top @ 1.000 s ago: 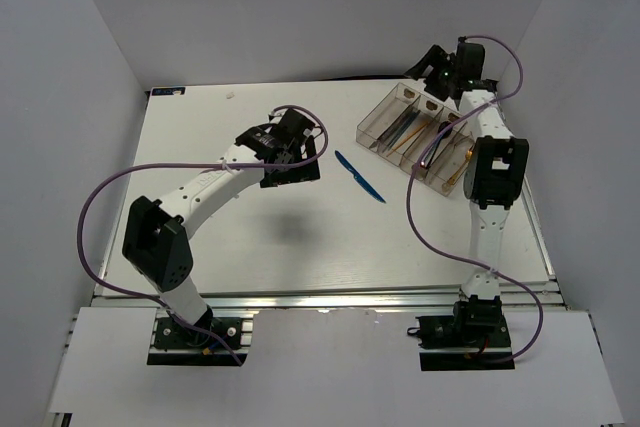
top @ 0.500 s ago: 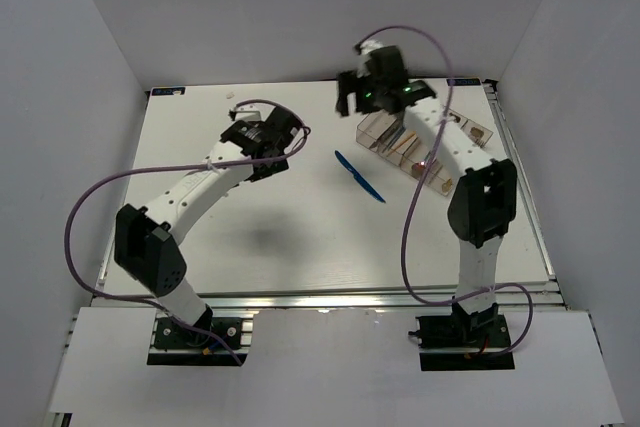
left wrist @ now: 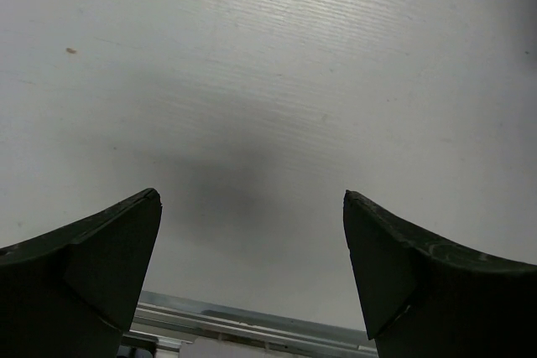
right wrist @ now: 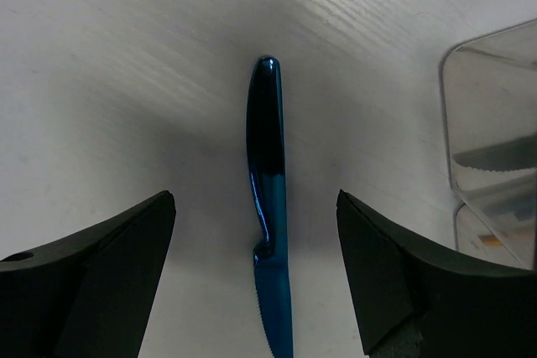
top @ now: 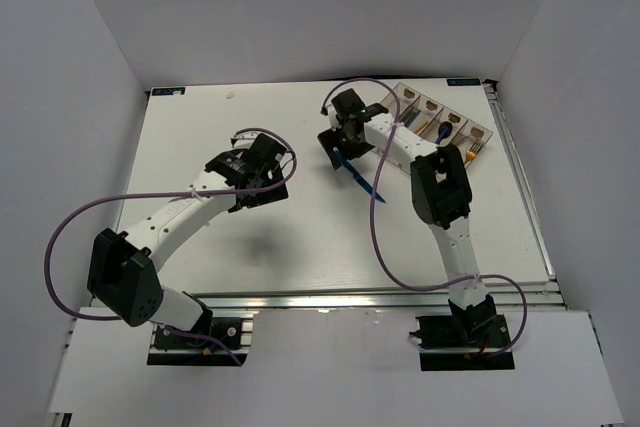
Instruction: Sort the eating utensils into containers
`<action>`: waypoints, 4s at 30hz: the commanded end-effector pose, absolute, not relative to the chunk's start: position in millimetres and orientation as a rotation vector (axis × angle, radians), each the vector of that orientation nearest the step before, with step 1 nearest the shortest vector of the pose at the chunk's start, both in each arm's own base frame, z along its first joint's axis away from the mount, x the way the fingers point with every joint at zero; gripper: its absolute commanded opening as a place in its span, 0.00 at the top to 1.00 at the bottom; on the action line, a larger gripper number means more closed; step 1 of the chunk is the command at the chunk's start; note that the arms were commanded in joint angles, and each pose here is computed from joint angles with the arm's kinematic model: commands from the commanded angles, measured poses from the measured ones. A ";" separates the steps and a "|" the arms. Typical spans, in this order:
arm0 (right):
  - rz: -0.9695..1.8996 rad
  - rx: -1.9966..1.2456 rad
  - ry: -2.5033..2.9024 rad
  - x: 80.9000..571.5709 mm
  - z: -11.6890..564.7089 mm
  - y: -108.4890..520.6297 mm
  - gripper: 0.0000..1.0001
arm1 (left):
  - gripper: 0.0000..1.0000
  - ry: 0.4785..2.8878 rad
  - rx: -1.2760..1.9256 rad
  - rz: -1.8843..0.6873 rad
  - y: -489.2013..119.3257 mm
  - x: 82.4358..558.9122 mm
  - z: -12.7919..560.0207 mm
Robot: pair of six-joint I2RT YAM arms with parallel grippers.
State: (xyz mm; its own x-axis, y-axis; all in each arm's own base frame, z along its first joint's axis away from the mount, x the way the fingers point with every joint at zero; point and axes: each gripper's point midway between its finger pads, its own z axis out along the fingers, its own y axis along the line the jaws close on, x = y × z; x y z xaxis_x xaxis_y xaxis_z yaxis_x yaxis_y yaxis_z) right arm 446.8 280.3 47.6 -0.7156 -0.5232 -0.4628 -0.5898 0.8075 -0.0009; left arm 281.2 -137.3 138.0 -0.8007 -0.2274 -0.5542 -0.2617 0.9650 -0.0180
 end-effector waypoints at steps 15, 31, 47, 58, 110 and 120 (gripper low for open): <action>0.112 -0.963 2.614 445.6 -7.4 275.0 0.61 | 0.02 2.532 -0.198 -0.077 -161.7 288.0 157.2; 0.117 -1.050 2.815 384.6 -34.9 242.2 0.58 | 0.02 2.532 -0.234 -0.132 -165.2 282.8 147.4; 0.116 -1.043 2.861 395.4 -71.1 247.2 0.62 | 0.02 2.556 -0.179 -0.105 -161.5 278.6 151.6; 0.062 -1.069 2.892 379.3 -75.1 242.3 1.00 | 0.02 2.560 -0.158 -0.114 -163.3 278.6 149.8; 0.823 0.545 2.205 601.5 183.1 162.2 1.00 | 0.02 2.511 -0.248 -0.133 -148.1 273.4 148.0; 0.912 0.680 2.054 649.6 176.8 131.3 1.00 | 0.02 2.553 -0.275 -0.177 -152.3 265.9 135.7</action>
